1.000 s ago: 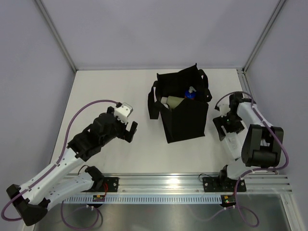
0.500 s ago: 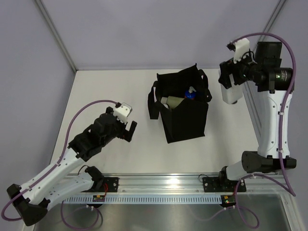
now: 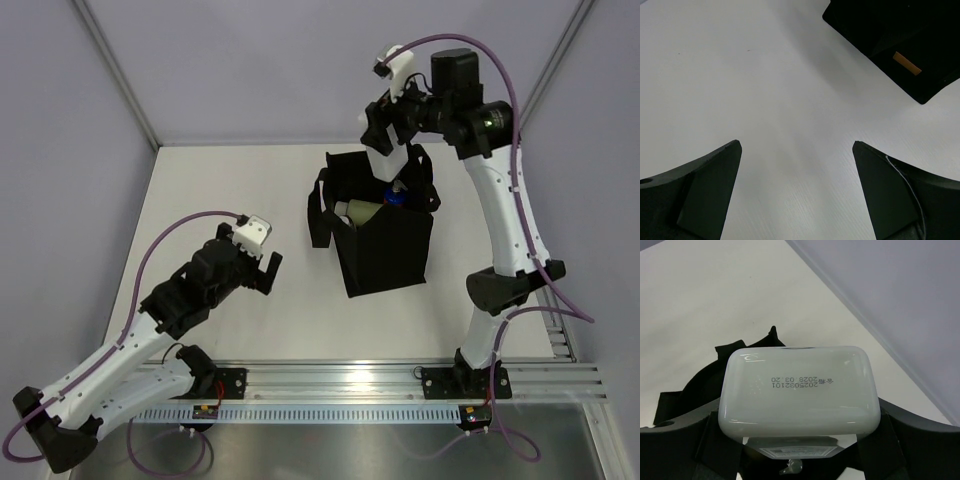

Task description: Place the personal care products into the canvas bag

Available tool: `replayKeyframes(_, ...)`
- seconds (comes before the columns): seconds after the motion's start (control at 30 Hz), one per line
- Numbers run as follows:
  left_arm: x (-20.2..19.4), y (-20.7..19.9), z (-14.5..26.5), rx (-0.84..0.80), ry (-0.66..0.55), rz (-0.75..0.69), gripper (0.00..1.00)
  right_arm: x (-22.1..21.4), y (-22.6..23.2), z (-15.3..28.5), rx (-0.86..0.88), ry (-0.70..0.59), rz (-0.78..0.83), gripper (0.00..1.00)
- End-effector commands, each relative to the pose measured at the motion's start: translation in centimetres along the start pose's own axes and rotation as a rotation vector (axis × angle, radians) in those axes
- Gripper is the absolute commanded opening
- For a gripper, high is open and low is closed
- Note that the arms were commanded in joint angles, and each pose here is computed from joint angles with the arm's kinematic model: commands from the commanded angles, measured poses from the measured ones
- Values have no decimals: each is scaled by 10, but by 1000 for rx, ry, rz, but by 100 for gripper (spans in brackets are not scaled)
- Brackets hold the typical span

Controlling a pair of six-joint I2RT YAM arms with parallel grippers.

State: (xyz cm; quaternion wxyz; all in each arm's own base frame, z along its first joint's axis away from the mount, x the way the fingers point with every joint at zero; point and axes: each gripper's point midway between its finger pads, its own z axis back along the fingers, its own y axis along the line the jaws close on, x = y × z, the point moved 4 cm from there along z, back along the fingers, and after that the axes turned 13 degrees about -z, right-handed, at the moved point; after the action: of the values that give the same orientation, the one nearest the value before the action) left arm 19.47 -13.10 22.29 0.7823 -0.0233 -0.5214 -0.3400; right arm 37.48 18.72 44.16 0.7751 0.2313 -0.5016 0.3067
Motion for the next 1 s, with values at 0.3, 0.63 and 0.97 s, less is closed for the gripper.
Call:
replayKeyframes(0.3,14,5,2,15,-67,-5,99,-45,-30,-29,-157,227,152,0)
replayKeyframes(0.63,15,3,3,0,-75,0,99,-119,9,-75,29,499,184,17)
replayKeyframes(0.97,18,1,5,-15,-91,4,99,-109,-12,-71,-152,462,169,87)
